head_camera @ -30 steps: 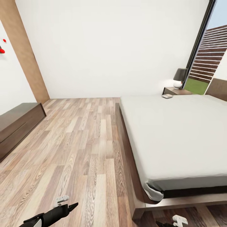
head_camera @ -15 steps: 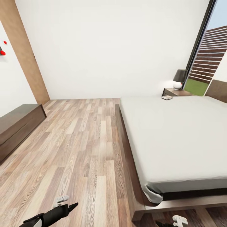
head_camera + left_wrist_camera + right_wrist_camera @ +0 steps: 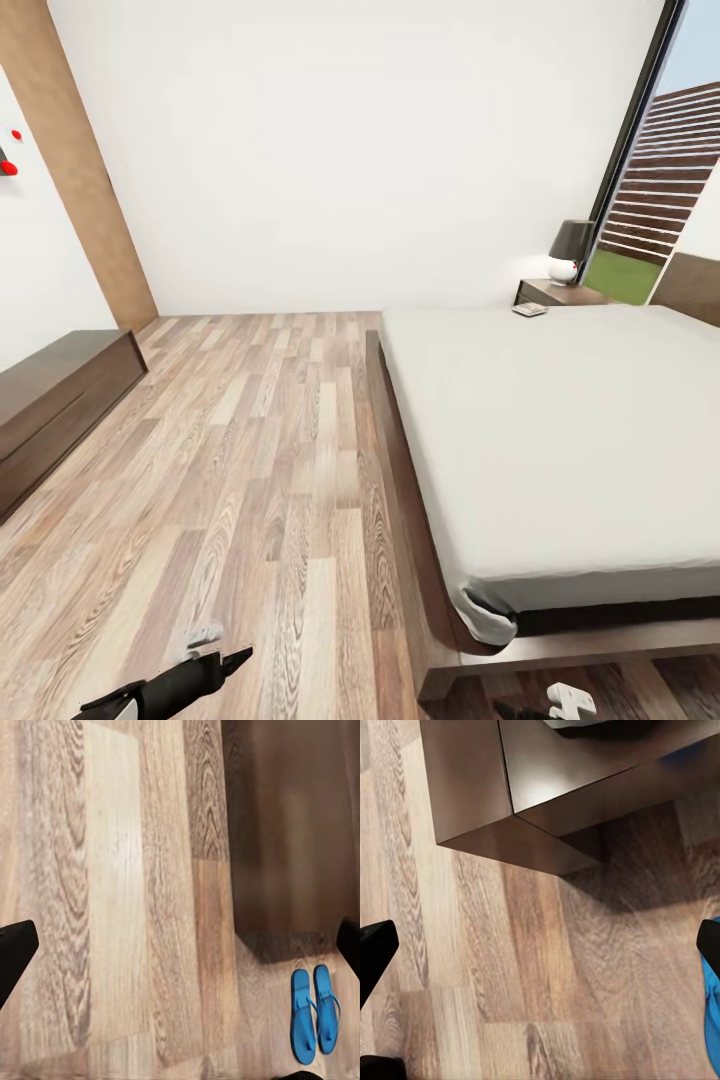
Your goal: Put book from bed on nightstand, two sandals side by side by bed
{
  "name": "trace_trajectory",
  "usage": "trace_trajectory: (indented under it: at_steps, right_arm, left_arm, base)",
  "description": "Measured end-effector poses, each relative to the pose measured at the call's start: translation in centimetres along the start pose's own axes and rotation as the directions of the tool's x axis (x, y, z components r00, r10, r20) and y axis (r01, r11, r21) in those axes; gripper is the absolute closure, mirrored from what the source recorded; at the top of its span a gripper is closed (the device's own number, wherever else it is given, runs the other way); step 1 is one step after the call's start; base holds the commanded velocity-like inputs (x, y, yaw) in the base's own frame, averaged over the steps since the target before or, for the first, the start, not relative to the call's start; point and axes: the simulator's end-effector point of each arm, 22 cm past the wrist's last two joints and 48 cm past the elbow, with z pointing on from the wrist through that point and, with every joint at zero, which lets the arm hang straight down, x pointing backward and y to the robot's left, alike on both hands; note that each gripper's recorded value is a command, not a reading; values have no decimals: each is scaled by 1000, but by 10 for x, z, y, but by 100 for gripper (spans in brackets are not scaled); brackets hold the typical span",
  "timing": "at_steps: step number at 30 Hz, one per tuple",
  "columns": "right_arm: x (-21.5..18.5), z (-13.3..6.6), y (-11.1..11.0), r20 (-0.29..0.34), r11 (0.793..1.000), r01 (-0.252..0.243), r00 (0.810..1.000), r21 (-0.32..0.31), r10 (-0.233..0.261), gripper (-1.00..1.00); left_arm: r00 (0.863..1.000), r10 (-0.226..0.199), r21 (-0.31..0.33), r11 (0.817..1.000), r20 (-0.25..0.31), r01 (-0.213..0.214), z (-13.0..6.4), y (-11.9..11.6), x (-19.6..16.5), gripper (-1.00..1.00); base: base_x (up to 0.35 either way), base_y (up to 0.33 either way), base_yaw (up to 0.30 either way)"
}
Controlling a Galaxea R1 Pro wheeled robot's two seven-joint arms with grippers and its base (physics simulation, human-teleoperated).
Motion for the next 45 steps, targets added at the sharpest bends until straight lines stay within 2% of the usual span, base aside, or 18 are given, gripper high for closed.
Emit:
trace_trajectory:
  at_steps: [4, 5, 6, 8, 10, 14, 16, 26, 45]
  right_arm:
    - [11, 1, 2, -19, 1000, -15, 1000, -4, 15, -100]
    - [19, 1, 3, -35, 1000, -26, 999, -6, 25, -100]
    - [21, 1, 3, -39, 1000, -29, 999, -6, 29, -100]
    - [26, 1, 4, -48, 999, -36, 998, -8, 35, -100]
    - [29, 1, 5, -53, 999, -39, 998, -9, 39, -100]
    - [31, 1, 5, -56, 999, -43, 998, -10, 42, -100]
    - [31, 1, 5, -57, 999, -44, 997, -10, 43, -100]
    - [31, 1, 5, -57, 999, -46, 997, -9, 45, -100]
    - [31, 1, 6, -57, 999, -46, 997, -11, 45, -100]
  left_arm:
    - [999, -18, -50, 999, -40, 16, -3, 14, 27, -100]
    - [999, -6, -89, 996, -46, 2, -5, 24, 39, -100]
    - [999, 4, -101, 995, -40, -8, -6, 27, 41, -100]
    - [998, 65, -119, 991, -24, -67, -5, 29, 45, -100]
    - [992, 121, -108, 986, -46, -125, -2, 22, 59, -100]
    - [980, 179, -94, 978, -84, -187, -1, 18, 74, -100]
    - [977, 191, -92, 976, -91, -199, 0, 17, 76, -100]
    - [975, 200, -105, 972, -97, -210, 0, 19, 78, -100]
    - [976, 195, -88, 975, -95, -204, 6, 8, 82, -100]
  base:
    - [0, 0, 0]
    - [0, 0, 0]
    - [0, 0, 0]
    - [0, 0, 0]
    - [0, 0, 0]
    - [0, 0, 0]
    - [0, 0, 0]
    - [0, 0, 108]
    - [0, 0, 276]
